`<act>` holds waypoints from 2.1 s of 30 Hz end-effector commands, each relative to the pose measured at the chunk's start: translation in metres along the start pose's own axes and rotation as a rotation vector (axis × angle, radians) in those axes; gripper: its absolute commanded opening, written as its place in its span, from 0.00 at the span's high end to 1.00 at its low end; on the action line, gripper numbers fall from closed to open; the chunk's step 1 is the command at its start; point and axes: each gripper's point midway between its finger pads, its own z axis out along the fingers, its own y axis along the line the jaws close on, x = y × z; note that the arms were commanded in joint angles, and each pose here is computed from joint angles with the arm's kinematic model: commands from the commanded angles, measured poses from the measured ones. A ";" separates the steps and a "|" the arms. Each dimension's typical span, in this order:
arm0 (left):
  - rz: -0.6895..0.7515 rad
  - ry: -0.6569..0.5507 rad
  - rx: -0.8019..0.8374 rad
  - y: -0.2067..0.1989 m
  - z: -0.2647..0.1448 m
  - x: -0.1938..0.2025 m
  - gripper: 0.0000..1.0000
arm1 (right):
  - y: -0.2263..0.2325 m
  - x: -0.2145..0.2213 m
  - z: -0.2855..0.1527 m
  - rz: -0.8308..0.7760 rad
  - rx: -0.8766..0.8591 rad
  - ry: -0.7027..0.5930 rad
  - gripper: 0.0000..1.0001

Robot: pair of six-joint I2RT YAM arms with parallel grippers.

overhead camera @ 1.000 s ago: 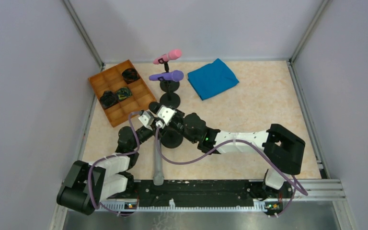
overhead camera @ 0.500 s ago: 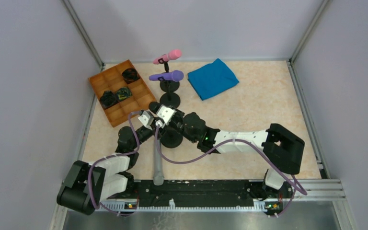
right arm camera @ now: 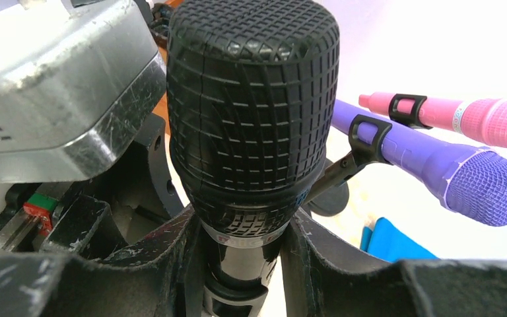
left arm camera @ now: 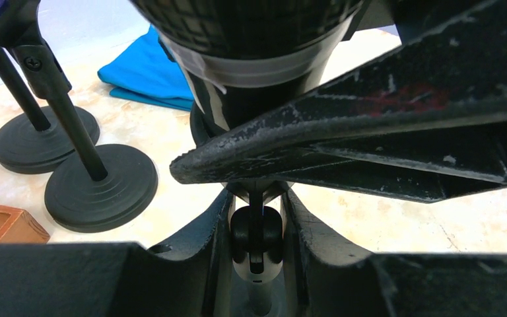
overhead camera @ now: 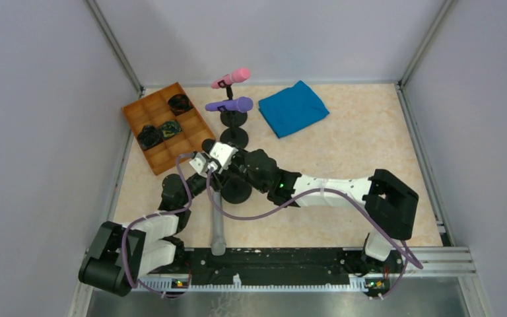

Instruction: Attach the microphones to the stand

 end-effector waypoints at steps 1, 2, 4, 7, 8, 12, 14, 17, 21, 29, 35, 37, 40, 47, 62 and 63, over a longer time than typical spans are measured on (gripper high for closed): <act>0.083 -0.039 -0.152 0.039 -0.002 -0.014 1.00 | 0.051 0.134 -0.043 -0.211 -0.238 0.482 0.80; 0.083 -0.037 -0.149 0.039 -0.002 -0.014 1.00 | 0.050 0.125 -0.039 -0.201 -0.229 0.456 0.78; 0.081 -0.033 -0.145 0.039 -0.002 -0.013 1.00 | 0.046 0.107 -0.034 -0.177 -0.210 0.399 0.74; 0.081 -0.031 -0.136 0.038 -0.001 -0.012 1.00 | 0.044 0.086 -0.029 -0.122 -0.193 0.316 0.67; 0.081 -0.030 -0.132 0.037 -0.001 -0.012 1.00 | 0.043 0.080 -0.029 -0.103 -0.190 0.289 0.64; 0.080 -0.024 -0.119 0.036 0.001 -0.011 1.00 | 0.040 0.056 -0.029 -0.038 -0.172 0.190 0.52; 0.077 -0.020 -0.113 0.035 0.001 -0.010 1.00 | 0.037 0.044 -0.028 -0.018 -0.161 0.144 0.49; 0.076 -0.017 -0.102 0.034 0.002 -0.009 1.00 | 0.030 0.028 -0.027 0.010 -0.136 0.084 0.46; 0.072 -0.010 -0.091 0.033 0.004 -0.007 1.00 | 0.016 0.005 -0.029 0.040 -0.082 0.001 0.45; 0.075 -0.005 -0.042 0.026 0.006 -0.007 1.00 | -0.014 -0.037 -0.052 0.086 -0.020 -0.124 0.44; 0.084 -0.012 0.062 0.009 0.009 -0.009 1.00 | -0.018 -0.040 -0.055 0.099 -0.085 -0.138 0.46; 0.081 -0.011 0.100 0.004 0.010 -0.008 1.00 | -0.016 -0.041 -0.054 0.088 -0.125 -0.141 0.46; 0.077 -0.007 0.150 -0.003 0.011 -0.007 1.00 | -0.011 -0.044 -0.053 0.075 -0.182 -0.160 0.46; 0.071 -0.001 0.218 -0.012 0.013 -0.005 1.00 | -0.021 -0.052 -0.043 0.055 -0.154 -0.188 0.46; 0.072 0.003 0.229 -0.013 0.013 -0.005 1.00 | -0.030 -0.048 -0.018 0.031 -0.111 -0.136 0.46; 0.072 0.003 0.229 -0.013 0.013 -0.005 1.00 | -0.030 -0.048 -0.017 0.028 -0.111 -0.134 0.46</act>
